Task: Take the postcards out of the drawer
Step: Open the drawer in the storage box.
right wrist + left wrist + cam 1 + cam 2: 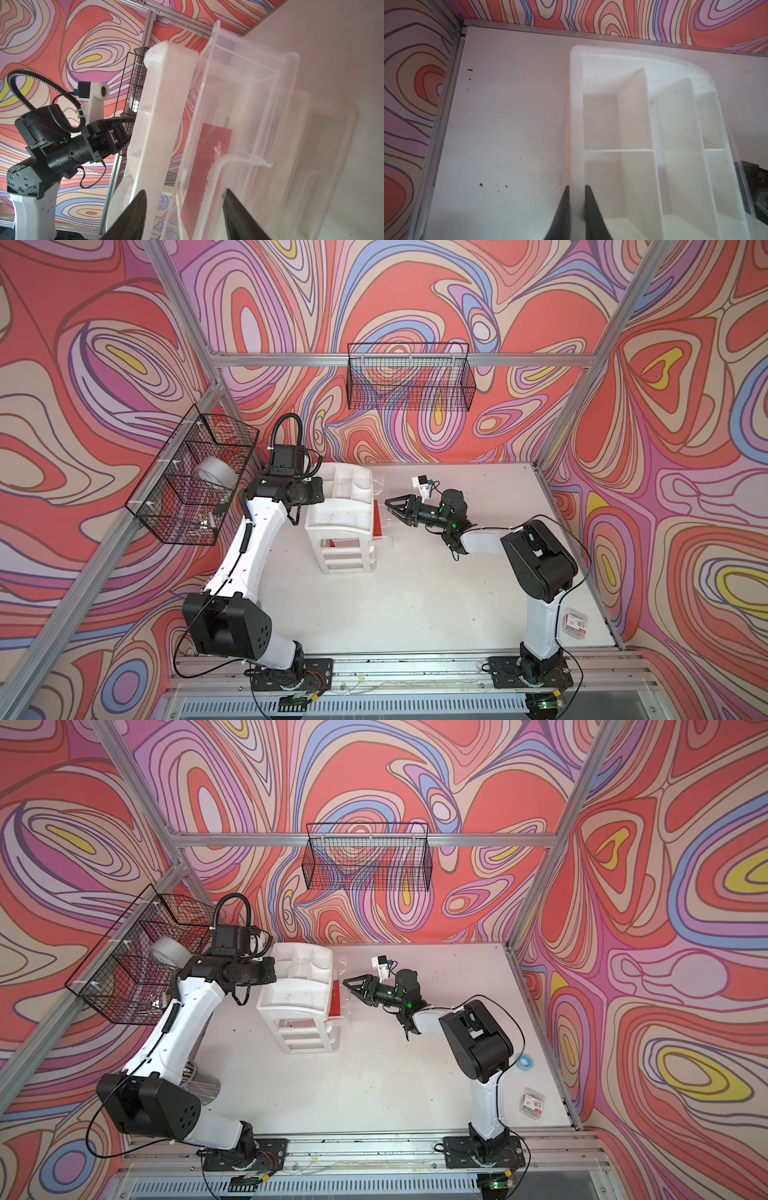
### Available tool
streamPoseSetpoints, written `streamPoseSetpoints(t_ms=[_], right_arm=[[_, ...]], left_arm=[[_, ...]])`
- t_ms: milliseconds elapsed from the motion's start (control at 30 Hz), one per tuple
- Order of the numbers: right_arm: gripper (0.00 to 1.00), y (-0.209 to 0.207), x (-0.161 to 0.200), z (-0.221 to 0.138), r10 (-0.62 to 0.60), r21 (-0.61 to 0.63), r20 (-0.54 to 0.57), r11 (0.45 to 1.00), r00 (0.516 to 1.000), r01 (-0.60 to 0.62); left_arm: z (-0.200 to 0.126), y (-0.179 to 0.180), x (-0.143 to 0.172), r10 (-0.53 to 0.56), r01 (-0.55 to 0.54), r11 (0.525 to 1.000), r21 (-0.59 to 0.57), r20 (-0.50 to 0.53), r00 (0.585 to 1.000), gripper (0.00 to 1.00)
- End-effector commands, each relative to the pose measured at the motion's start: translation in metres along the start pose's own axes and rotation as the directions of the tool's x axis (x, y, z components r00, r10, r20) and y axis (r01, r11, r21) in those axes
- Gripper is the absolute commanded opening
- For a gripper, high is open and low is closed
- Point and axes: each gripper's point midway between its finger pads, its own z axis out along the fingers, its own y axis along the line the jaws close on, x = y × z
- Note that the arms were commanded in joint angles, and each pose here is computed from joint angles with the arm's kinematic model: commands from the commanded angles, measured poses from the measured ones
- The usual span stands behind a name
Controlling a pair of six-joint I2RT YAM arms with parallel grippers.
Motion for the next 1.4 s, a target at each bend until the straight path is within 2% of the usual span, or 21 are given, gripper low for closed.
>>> streamPoseSetpoints(t_ms=[0,500,967,1367], right_arm=[[0.54,0.012,-0.005,0.000,-0.032,0.007,-0.010,0.999,0.999,0.032],[0.42,0.018,-0.004,-0.002,-0.024,0.011,-0.015,1.000,1.000,0.024],[0.38,0.021,0.002,-0.016,-0.067,0.082,-0.022,0.994,0.998,0.068],[0.36,0.005,-0.006,-0.029,-0.029,0.127,-0.021,0.991,0.999,0.031]], left_arm=[[-0.001,-0.001,-0.010,0.017,-0.017,1.000,0.018,0.045,0.999,0.00],[-0.003,0.002,-0.010,-0.001,0.000,1.000,0.009,0.057,0.998,0.00],[-0.003,0.015,-0.010,-0.027,0.031,0.998,-0.059,0.069,0.997,0.00],[-0.004,0.014,-0.015,-0.019,0.024,0.998,-0.055,0.081,0.997,0.00]])
